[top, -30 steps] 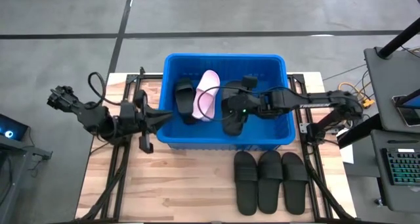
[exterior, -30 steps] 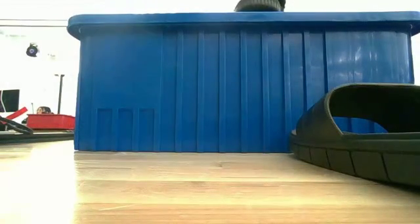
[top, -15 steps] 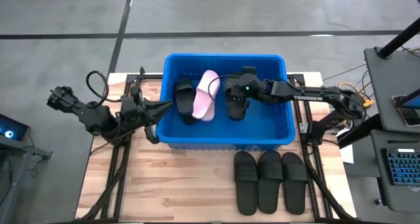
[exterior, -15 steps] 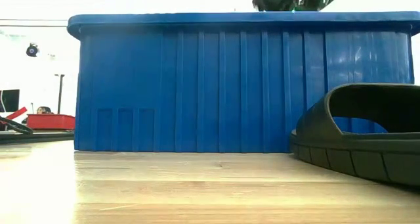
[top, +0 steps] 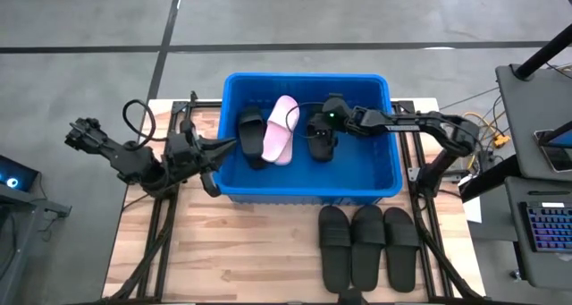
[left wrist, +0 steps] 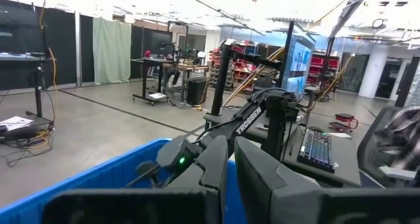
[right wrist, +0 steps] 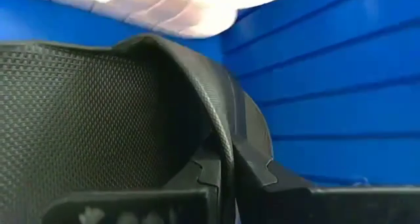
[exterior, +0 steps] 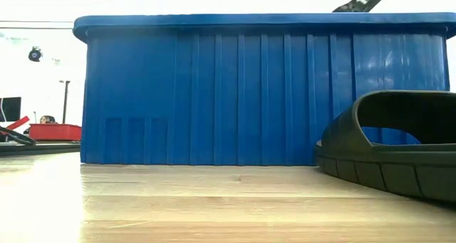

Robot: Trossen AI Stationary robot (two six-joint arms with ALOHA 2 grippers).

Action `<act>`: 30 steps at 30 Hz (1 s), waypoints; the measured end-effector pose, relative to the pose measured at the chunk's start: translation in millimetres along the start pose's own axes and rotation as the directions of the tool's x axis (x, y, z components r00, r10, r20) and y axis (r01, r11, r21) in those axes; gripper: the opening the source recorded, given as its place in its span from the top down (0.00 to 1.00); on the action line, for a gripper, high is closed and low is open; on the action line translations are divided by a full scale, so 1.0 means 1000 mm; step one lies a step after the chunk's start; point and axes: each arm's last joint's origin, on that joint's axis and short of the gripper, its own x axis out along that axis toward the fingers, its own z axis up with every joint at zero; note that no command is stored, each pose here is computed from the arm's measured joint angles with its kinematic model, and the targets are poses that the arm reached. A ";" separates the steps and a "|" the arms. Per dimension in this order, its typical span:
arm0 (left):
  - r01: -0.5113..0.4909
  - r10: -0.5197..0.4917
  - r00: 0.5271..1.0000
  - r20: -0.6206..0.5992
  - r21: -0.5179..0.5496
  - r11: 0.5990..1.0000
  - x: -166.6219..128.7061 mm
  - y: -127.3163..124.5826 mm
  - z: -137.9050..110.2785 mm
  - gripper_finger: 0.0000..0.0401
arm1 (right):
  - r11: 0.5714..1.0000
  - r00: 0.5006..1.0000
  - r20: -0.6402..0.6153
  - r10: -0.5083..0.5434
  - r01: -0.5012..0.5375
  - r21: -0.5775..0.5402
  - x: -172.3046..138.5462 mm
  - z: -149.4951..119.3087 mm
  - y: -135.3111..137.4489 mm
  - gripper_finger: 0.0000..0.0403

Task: Pick and place slides into bin
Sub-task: Put the black slide into the blue container

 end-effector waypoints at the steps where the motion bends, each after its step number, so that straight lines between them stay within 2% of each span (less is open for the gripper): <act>1: 0.000 0.000 1.000 -0.001 0.001 1.000 0.000 0.000 0.000 0.96 | 1.000 1.000 -0.011 0.008 -0.008 -0.005 0.005 0.001 0.002 0.97; 10: -0.004 0.004 1.000 -0.002 0.001 1.000 0.006 -0.008 -0.006 0.96 | 0.997 0.999 -0.041 -0.006 0.009 0.077 0.042 0.021 0.000 0.97; 17: -0.004 0.004 1.000 -0.004 0.006 1.000 0.009 -0.013 -0.010 0.96 | 0.999 0.999 -0.049 0.011 -0.009 0.043 0.055 0.030 -0.001 0.97; 23: -0.004 0.004 1.000 -0.005 0.008 1.000 0.010 -0.014 -0.011 0.96 | 0.997 0.992 -0.101 0.071 -0.071 0.007 0.051 0.027 0.000 0.96; 26: -0.004 0.004 1.000 -0.005 0.008 1.000 0.010 -0.014 -0.011 0.96 | 0.994 0.988 -0.113 0.104 -0.105 -0.002 0.049 0.025 0.001 0.93; 30: -0.004 0.004 1.000 -0.004 0.007 1.000 0.009 -0.014 -0.010 0.96 | 0.990 0.985 -0.101 0.141 -0.142 -0.009 0.049 0.025 0.002 0.81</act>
